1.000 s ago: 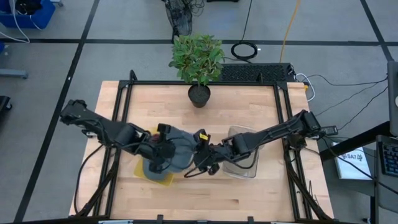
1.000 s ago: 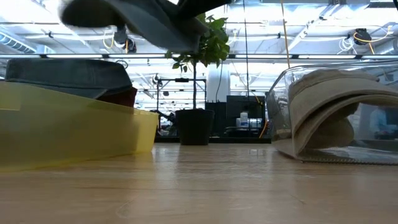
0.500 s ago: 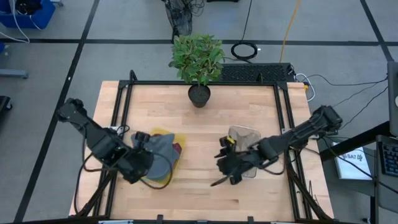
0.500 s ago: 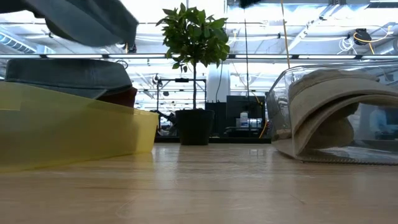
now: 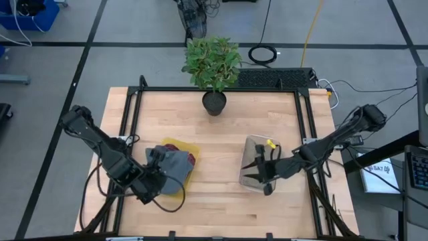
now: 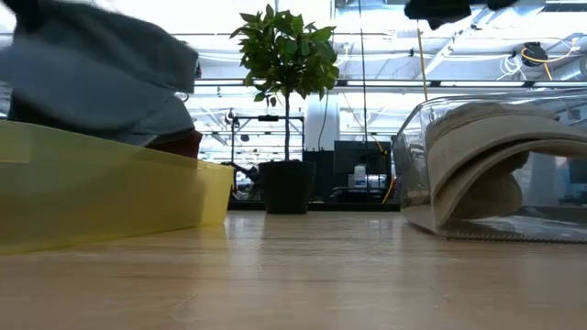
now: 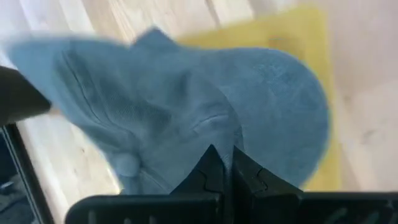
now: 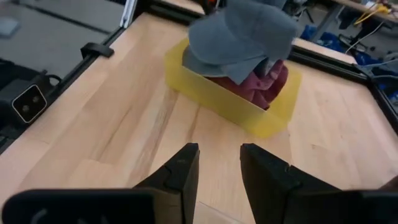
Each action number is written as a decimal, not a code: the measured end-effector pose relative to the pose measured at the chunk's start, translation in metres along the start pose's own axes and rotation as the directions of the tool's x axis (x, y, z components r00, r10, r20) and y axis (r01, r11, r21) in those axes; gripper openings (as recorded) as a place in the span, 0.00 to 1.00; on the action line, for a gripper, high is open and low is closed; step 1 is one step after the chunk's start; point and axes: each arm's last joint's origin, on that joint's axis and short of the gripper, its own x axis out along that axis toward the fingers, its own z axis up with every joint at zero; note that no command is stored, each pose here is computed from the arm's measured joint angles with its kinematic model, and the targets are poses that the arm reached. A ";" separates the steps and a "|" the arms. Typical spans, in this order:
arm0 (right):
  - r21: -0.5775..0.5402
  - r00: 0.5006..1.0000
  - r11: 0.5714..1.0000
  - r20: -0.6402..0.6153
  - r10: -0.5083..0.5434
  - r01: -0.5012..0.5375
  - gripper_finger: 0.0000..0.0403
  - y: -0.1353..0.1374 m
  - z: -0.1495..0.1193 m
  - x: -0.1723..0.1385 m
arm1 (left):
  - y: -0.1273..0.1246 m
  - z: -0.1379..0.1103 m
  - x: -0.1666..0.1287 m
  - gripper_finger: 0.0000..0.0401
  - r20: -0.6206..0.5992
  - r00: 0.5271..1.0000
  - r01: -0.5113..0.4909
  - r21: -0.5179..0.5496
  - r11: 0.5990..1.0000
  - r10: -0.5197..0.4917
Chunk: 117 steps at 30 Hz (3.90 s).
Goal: Pick & Place hat
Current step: Put the gray cap into the yellow bin, then return to Home Position
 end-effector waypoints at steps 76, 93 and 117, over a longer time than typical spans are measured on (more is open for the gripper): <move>0.226 0.987 0.961 -0.031 -0.159 0.162 0.00 -0.019 -0.094 0.003 | 0.029 -0.029 0.126 0.01 0.030 0.992 0.121 -0.403 0.907 -0.119; 0.169 0.984 0.982 0.141 -0.110 0.086 0.00 -0.029 -0.066 -0.023 | 0.063 0.006 0.023 0.22 0.168 0.986 0.061 -0.291 0.955 -0.012; 0.191 0.932 0.982 0.358 -0.062 -0.008 0.00 -0.083 -0.070 -0.086 | 0.088 -0.133 -0.004 0.03 0.801 0.426 -0.126 -0.408 0.904 0.421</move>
